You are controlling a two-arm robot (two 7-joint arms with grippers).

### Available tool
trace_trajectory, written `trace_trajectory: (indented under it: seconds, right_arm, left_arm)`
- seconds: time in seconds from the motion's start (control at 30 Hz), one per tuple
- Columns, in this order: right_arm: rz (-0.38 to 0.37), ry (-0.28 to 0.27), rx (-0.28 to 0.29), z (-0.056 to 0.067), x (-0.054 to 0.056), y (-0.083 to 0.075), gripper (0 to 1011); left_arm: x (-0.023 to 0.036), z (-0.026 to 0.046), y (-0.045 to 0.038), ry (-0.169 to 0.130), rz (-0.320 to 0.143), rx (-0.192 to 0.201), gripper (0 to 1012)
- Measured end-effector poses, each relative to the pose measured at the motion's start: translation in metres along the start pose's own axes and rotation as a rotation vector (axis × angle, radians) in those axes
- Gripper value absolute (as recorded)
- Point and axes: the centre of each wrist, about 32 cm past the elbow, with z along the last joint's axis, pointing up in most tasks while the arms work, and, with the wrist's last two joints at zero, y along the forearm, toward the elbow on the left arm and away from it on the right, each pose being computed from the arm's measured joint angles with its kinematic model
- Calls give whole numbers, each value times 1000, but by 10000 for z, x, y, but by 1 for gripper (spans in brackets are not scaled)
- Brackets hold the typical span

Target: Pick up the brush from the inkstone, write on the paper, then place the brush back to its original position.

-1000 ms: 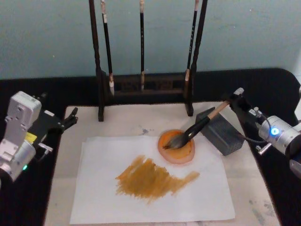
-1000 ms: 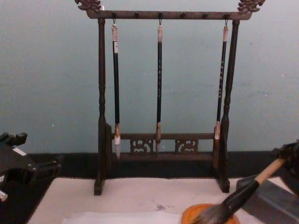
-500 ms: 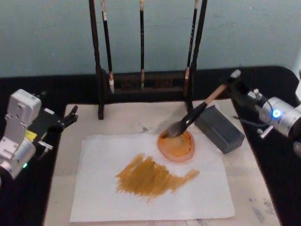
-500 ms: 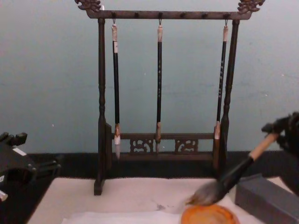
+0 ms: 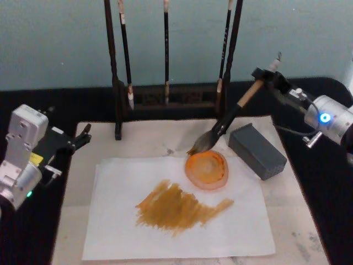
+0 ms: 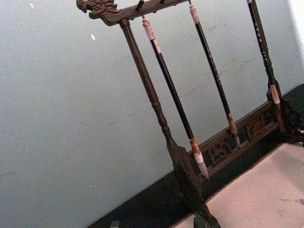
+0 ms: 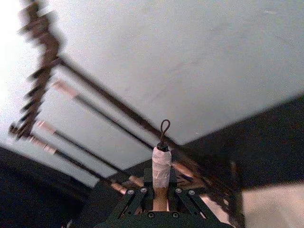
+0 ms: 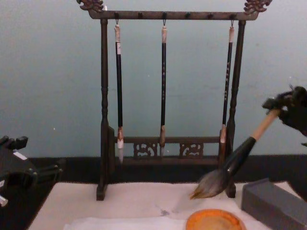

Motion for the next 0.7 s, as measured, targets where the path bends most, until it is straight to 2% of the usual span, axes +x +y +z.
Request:
trace_trajectory:
  seconds: [0.1, 0.13, 0.2, 0.23, 0.27, 0.3, 0.37, 0.4, 0.43, 0.47, 0.5, 0.53, 0.57, 0.63, 0.7]
  right_arm:
    - [35, -84, -5, -21, -100, 43, 155]
    - [59, -145, -9, -35, -178, 76, 155]
    - [82, -212, -11, -52, -262, 109, 155]
    - [102, -287, -13, -71, -348, 137, 154]
    - [111, -319, -14, -78, -389, 148, 154]
    - [127, -416, -17, -102, -482, 168, 154]
    - [140, -505, -23, -127, -568, 178, 155]
    - [148, -587, -28, -147, -642, 183, 155]
    - [148, -587, -28, -147, -642, 183, 155]
    - [151, -679, -34, -172, -715, 185, 154]
    - [150, -723, -37, -182, -749, 184, 155]
    - [146, -802, -42, -198, -805, 182, 154]
    - [146, -802, -42, -198, -805, 182, 154]
    - [135, -918, -50, -226, -880, 174, 155]
    - [132, -946, -51, -233, -902, 170, 154]
  left_arm:
    - [0, 0, 0, 0, 0, 0, 1009]
    - [0, 0, 0, 0, 0, 0, 1010]
    - [0, 0, 0, 0, 0, 0, 1010]
    - [0, 0, 0, 0, 0, 0, 1010]
    - [0, 0, 0, 0, 0, 0, 1010]
    - [0, 0, 0, 0, 0, 0, 1010]
    - [0, 0, 0, 0, 0, 0, 1010]
    - [0, 0, 0, 0, 0, 0, 1010]
    - [0, 0, 0, 0, 0, 0, 1010]
    - [0, 0, 0, 0, 0, 0, 1010]
    - [0, 0, 0, 0, 0, 0, 1010]
    - [0, 0, 0, 0, 0, 0, 1010]
    - [0, 0, 0, 0, 0, 0, 1010]
    - [0, 0, 0, 0, 0, 0, 1010]
    - [0, 0, 0, 0, 0, 0, 1010]
